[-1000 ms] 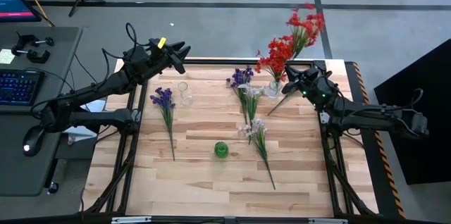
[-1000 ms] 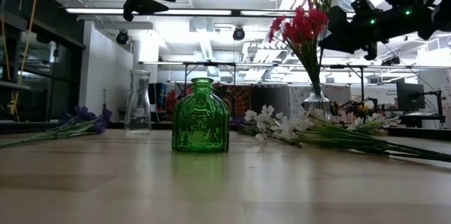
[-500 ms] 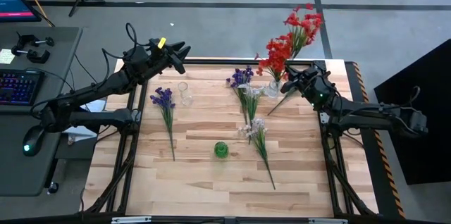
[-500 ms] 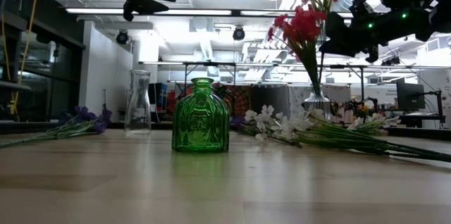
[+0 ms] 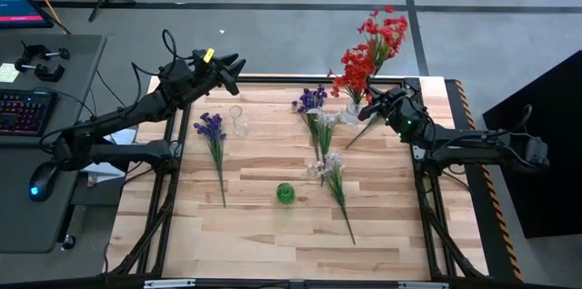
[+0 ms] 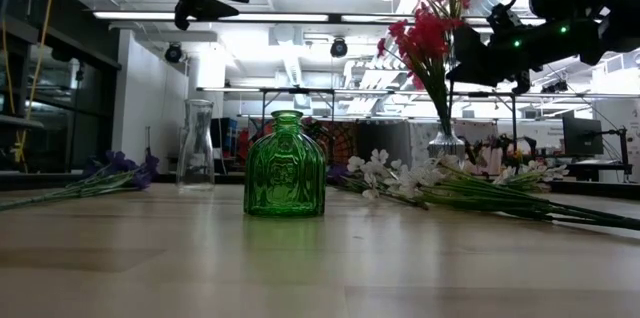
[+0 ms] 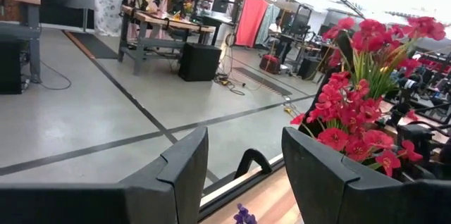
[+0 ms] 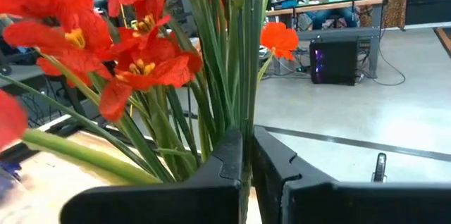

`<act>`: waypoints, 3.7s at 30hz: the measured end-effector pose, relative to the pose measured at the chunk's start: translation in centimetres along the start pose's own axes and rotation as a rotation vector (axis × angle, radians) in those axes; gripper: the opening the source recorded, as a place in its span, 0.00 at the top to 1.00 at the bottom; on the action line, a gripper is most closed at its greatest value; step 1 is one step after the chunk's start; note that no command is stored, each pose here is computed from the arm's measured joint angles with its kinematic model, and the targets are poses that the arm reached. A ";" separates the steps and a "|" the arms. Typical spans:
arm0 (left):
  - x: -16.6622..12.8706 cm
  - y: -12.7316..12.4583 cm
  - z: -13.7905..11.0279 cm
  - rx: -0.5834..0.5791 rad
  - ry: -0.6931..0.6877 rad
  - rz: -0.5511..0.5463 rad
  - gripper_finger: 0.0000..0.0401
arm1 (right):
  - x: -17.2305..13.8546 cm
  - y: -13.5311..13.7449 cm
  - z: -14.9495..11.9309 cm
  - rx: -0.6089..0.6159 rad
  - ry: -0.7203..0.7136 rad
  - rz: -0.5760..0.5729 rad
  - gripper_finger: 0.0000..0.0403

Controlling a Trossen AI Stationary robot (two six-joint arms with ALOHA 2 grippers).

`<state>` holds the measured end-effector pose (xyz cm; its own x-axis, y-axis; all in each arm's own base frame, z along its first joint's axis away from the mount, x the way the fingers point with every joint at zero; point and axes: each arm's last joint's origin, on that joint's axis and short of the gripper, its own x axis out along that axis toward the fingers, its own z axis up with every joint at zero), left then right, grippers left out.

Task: Sort flowers into vase by color
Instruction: Put the orange flowers into the top right transparent flower vase

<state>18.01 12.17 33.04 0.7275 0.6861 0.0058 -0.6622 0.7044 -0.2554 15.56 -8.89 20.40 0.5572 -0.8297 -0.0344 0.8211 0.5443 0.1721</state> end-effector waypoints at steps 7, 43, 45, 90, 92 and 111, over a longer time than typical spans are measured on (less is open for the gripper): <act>0.0 0.0 0.0 0.033 0.000 0.000 0.58 | 0.0 -0.1 -0.6 -0.047 0.058 -0.007 1.00; 0.0 0.0 0.0 0.033 0.000 0.000 0.58 | -0.4 -0.6 -2.8 -0.089 0.288 0.015 1.00; 0.0 0.0 0.0 0.033 0.000 0.000 0.58 | -0.4 -0.6 -2.8 -0.086 0.290 0.014 1.00; 0.0 0.0 0.0 0.069 0.002 0.009 0.58 | -2.6 -1.1 0.1 0.028 0.159 0.108 0.63; 0.0 0.0 0.0 0.066 0.001 0.009 0.58 | -2.8 -1.2 0.3 0.038 0.147 0.125 0.63; 0.0 0.1 0.0 -0.001 -0.005 0.016 0.58 | -0.2 -1.9 3.1 -0.024 0.201 0.188 0.63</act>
<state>17.97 12.21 33.05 0.7159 0.6982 0.0065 -0.6736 0.6931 -0.2569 13.49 -10.20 23.10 0.7117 -0.6736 -0.1994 0.7021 0.6913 0.1706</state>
